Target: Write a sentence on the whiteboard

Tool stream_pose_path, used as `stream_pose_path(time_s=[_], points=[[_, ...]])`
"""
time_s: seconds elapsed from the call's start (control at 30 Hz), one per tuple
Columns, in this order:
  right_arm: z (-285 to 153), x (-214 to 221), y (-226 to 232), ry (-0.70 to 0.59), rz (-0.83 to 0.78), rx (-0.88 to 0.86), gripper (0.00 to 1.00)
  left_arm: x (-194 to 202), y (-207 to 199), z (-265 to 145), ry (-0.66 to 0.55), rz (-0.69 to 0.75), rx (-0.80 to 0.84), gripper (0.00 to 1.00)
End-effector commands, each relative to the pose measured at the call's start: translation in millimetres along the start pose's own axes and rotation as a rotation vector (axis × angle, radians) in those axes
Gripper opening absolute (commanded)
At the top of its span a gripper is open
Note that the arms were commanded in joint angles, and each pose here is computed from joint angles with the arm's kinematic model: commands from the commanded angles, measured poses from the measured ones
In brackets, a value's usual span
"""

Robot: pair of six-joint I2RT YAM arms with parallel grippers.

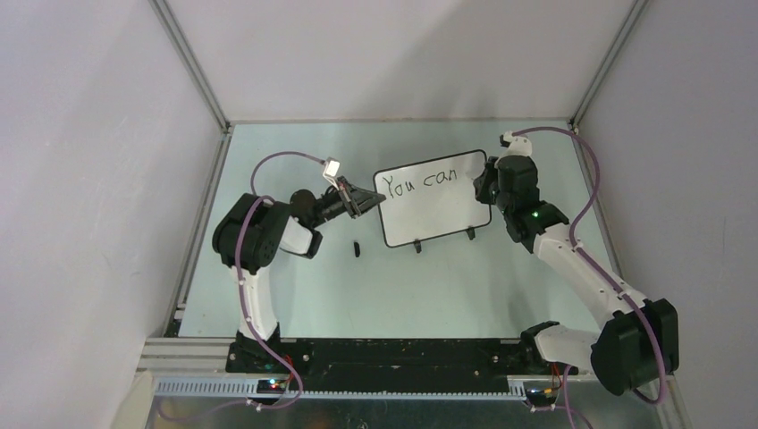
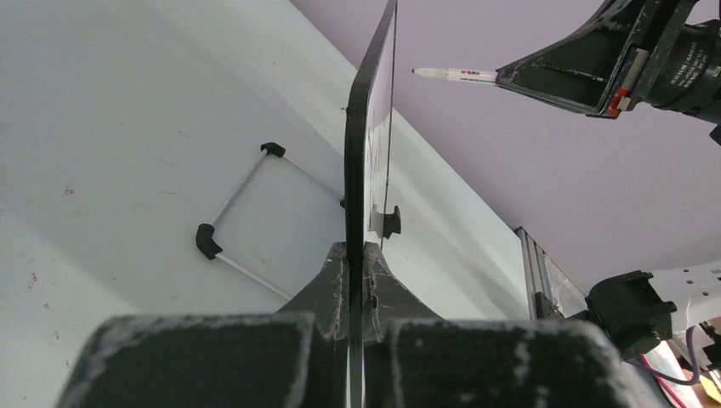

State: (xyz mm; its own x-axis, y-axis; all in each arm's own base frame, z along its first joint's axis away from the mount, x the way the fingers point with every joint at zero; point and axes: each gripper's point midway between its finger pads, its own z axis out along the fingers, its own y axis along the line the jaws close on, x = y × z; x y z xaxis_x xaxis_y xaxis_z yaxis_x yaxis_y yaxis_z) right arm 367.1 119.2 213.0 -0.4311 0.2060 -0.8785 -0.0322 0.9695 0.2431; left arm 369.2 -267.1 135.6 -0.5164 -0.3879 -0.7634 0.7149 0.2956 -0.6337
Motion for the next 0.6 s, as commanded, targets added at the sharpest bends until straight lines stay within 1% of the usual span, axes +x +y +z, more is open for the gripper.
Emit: stream_pose_path(time_s=[0.0, 0.57], points=[[-1.2, -20.2, 5.6, -0.038, 0.021, -0.017, 0.0, -9.0, -8.2, 5.8, -0.012, 0.052, 0.058, 0.0], [5.7, -22.7, 6.2, -0.048, 0.026, -0.024, 0.0, -9.1, -7.3, 6.1, -0.01, 0.05, 0.06, 0.0]])
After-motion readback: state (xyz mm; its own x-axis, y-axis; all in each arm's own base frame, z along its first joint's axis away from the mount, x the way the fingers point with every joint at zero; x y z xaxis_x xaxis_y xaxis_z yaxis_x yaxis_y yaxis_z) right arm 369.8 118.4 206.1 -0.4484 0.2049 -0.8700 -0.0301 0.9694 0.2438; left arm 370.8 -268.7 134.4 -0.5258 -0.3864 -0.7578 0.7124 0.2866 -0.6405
